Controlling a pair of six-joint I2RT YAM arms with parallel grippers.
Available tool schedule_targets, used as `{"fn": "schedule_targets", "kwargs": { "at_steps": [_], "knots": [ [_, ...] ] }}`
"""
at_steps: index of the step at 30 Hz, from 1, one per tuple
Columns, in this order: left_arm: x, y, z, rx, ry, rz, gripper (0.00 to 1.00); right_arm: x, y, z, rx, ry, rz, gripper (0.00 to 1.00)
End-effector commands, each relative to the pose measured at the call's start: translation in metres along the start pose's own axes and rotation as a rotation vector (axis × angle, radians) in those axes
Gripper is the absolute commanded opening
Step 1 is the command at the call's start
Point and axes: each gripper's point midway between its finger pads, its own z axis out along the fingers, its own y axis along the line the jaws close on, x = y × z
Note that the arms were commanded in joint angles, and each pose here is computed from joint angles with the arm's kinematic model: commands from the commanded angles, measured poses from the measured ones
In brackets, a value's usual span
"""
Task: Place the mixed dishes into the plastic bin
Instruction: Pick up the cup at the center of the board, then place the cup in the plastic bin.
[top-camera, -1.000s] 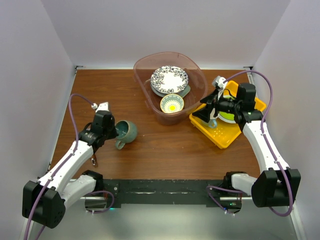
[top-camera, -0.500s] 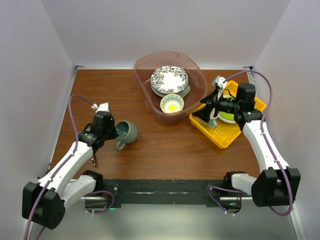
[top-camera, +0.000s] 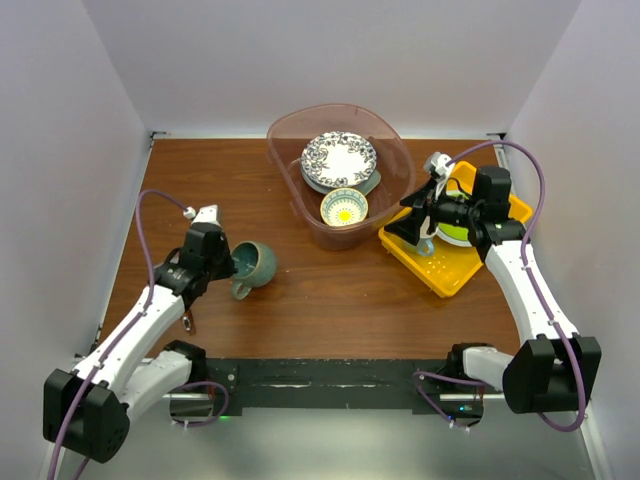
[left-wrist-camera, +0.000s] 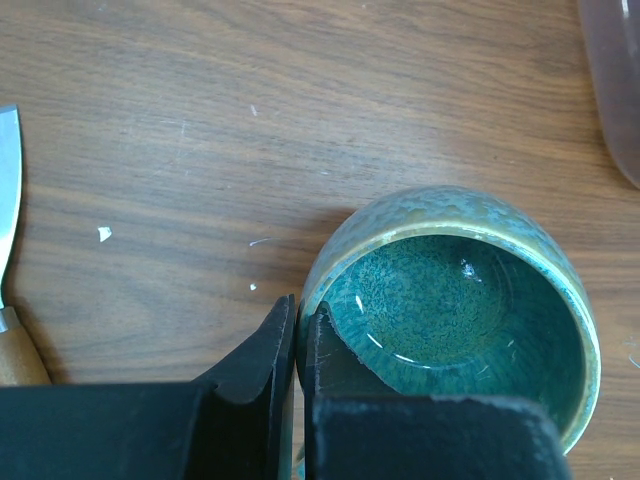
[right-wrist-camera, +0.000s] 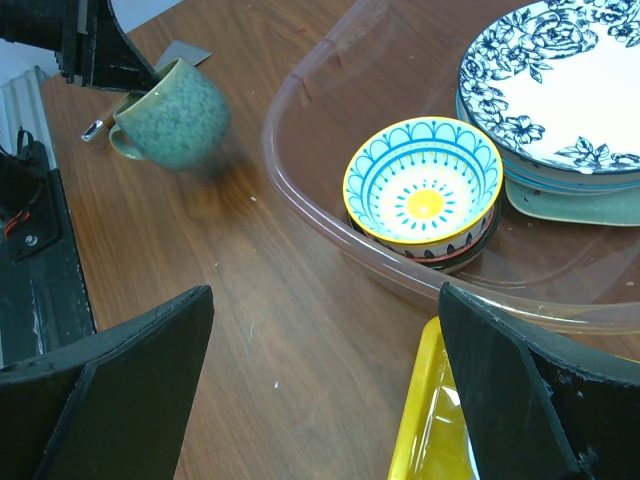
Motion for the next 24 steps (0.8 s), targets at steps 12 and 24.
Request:
{"fn": "schedule_targets", "kwargs": {
  "at_steps": [12, 24],
  "knots": [
    [-0.096, -0.071, -0.063, 0.318, -0.251, -0.039, 0.00, -0.014, -0.006, -0.002, 0.017, -0.017, -0.048, 0.98],
    [-0.129, -0.135, -0.103, 0.414, -0.316, 0.048, 0.00, -0.014, -0.004, -0.002, 0.011, -0.018, -0.050, 0.98]
  ]
}}
